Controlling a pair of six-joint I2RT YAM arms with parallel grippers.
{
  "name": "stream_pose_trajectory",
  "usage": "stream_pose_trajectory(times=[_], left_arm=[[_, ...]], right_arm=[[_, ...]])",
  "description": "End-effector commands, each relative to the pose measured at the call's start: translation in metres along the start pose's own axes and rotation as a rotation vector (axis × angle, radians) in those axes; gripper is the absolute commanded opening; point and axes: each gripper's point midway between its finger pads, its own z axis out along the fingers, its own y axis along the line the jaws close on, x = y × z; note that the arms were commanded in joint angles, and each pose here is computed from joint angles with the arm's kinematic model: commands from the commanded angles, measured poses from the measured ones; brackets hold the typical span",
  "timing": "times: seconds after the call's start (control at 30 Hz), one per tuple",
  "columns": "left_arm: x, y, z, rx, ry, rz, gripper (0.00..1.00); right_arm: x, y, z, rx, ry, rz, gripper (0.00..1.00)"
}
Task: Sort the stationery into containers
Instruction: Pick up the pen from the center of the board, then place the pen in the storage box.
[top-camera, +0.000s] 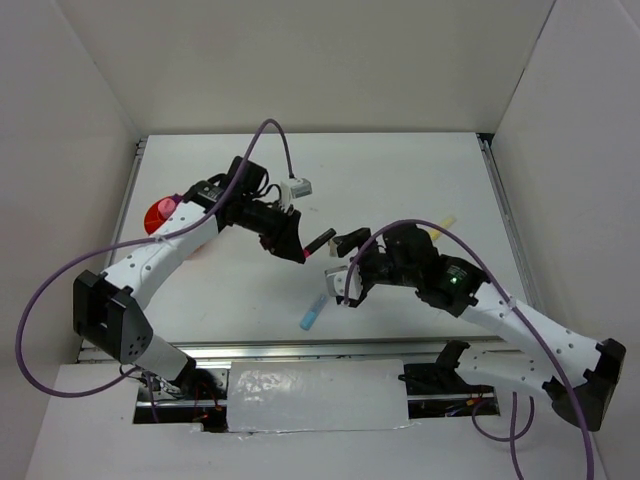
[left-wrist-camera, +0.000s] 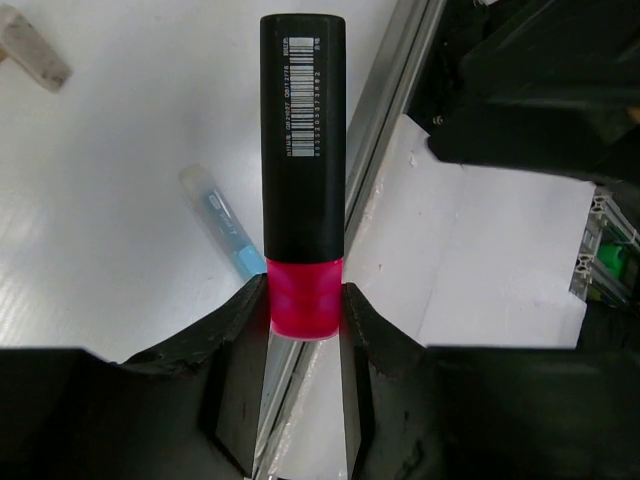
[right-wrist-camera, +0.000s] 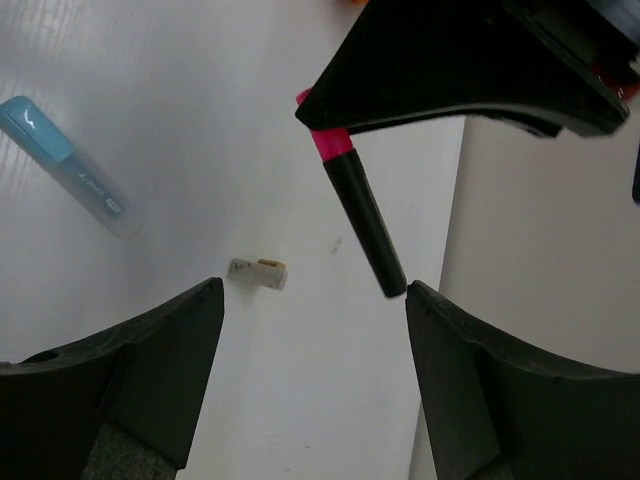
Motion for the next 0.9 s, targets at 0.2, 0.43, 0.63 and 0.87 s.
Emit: stream_pose_trajectory(times=[0.2, 0.43, 0.63, 0.87], left_arm=[[0.007, -0.037, 0.006, 0.104, 0.034, 0.084, 0.10], [-0.001, -0.051, -0.007, 0.158, -0.006, 0.118, 0.27], [-0.035, -0.052, -0.048, 0.173, -0.201, 0.173, 0.93], [-0.097, -0.058, -0.148, 0.120, -0.563, 0.304, 0.99]], right_arm=[[-0.007, -0.029, 0.035, 0.064, 0.051, -0.147, 0.73], [0.009, -0.016, 0.047, 0.012, 0.113, -0.178, 0.40], [0.004, -0.020, 0.041, 0.046, 0.088, -0.166, 0.02], [-0.015, -0.030, 0.022, 0.094, -0.001, -0.026, 0.00]])
